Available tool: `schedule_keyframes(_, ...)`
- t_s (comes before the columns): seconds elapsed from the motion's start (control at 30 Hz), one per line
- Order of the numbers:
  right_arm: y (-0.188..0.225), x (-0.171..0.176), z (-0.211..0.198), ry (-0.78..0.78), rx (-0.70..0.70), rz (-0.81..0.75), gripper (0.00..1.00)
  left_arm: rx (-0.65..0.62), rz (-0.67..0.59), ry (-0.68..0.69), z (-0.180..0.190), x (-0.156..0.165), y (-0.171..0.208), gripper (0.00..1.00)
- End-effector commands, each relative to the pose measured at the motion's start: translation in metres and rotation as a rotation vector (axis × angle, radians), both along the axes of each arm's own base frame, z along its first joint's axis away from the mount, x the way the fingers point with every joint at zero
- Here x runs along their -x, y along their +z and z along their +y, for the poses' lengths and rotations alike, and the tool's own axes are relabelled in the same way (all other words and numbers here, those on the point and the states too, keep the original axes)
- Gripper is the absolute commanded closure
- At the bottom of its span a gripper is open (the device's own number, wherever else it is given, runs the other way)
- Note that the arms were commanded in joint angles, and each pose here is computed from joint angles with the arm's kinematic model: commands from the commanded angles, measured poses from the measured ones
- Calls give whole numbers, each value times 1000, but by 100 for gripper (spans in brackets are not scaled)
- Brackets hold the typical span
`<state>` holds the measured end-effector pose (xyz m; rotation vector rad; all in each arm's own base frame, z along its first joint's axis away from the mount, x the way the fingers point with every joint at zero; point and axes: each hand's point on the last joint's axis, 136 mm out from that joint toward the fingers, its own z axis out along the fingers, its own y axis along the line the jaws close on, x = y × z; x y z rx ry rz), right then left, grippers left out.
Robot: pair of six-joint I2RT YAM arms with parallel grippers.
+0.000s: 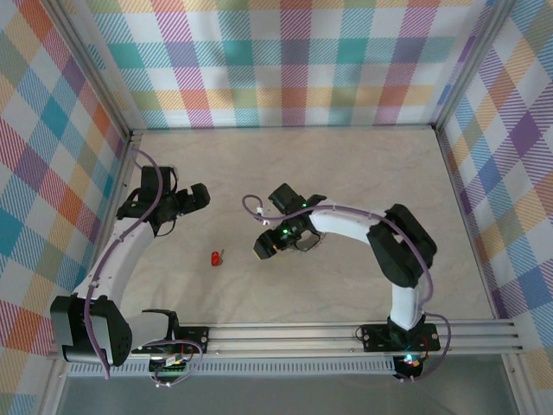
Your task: Put the keys on the keyring
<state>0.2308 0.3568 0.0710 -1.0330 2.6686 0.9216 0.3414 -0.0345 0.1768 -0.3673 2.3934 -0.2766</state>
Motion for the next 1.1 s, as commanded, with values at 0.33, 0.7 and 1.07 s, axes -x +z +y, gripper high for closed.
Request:
schedule_keyframes(0.33, -15, -38, -64, -766, 275, -43, 81, 29, 17, -9, -7, 2, -4, 0)
schedule_keyframes(0.7, -30, -26, -79, -909, 381, 69, 81, 52, 46, 10, -9, 4, -10, 0)
schedule_keyframes(1.07, -41, -26, -66, -797, 468, -16, 58, 78, 34, 11, -13, 1, -7, 0)
